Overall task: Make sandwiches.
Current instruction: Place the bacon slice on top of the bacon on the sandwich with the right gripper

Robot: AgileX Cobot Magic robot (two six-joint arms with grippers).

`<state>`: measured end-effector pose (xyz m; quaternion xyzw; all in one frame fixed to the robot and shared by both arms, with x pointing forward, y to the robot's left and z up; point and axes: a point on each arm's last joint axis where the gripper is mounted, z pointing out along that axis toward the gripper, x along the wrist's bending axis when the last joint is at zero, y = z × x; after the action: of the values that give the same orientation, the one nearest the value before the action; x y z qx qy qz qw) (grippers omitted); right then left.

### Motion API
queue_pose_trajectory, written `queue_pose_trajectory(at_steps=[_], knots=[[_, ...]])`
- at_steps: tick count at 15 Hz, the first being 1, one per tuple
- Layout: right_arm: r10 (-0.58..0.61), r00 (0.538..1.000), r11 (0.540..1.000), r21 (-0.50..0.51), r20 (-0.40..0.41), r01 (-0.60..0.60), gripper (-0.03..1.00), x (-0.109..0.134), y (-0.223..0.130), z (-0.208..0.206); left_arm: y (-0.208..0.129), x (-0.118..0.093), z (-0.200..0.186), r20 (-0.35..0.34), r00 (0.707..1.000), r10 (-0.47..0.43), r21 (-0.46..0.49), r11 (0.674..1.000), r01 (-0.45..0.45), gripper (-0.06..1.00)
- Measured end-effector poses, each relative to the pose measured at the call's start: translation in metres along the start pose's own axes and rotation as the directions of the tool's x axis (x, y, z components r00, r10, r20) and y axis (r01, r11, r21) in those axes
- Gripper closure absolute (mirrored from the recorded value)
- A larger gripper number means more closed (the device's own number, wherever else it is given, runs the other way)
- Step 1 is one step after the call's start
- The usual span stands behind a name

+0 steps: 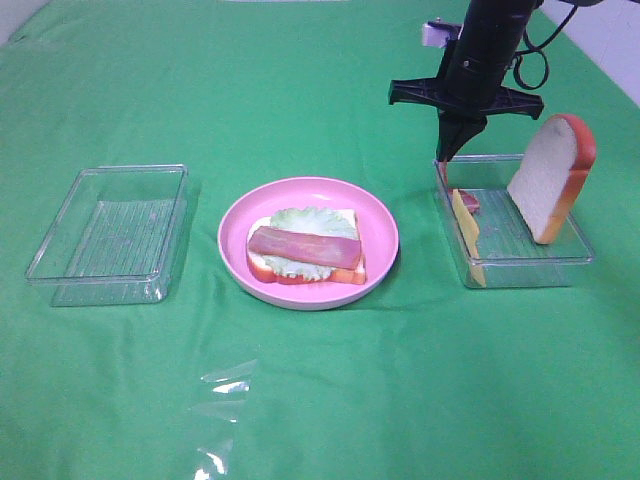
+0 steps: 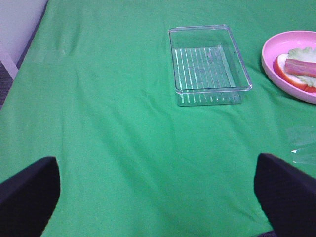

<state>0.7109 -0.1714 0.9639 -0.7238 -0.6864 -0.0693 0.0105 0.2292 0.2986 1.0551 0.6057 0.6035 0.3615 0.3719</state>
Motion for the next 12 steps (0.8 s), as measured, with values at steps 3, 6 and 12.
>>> queue_pose_trajectory(at_steps=[3, 6, 12], knots=[[-0.01, 0.999, 0.994, -0.106, -0.035, 0.006, 0.95, 0.003, -0.006, -0.055, 0.0, 0.0, 0.0, 0.0, 1.0, 0.0, 0.0, 1.0, 0.0, -0.05], [-0.027, 0.995, 0.986, -0.169, -0.099, 0.01, 0.95, 0.008, -0.015, -0.095, 0.0, 0.0, 0.0, 0.0, 1.0, 0.0, 0.0, 1.0, 0.0, -0.05], [-0.202, 0.925, 0.967, -0.216, -0.321, 0.136, 0.95, 0.044, -0.055, -0.151, 0.0, 0.0, 0.0, 0.0, 1.0, 0.0, 0.0, 1.0, 0.0, -0.05]])
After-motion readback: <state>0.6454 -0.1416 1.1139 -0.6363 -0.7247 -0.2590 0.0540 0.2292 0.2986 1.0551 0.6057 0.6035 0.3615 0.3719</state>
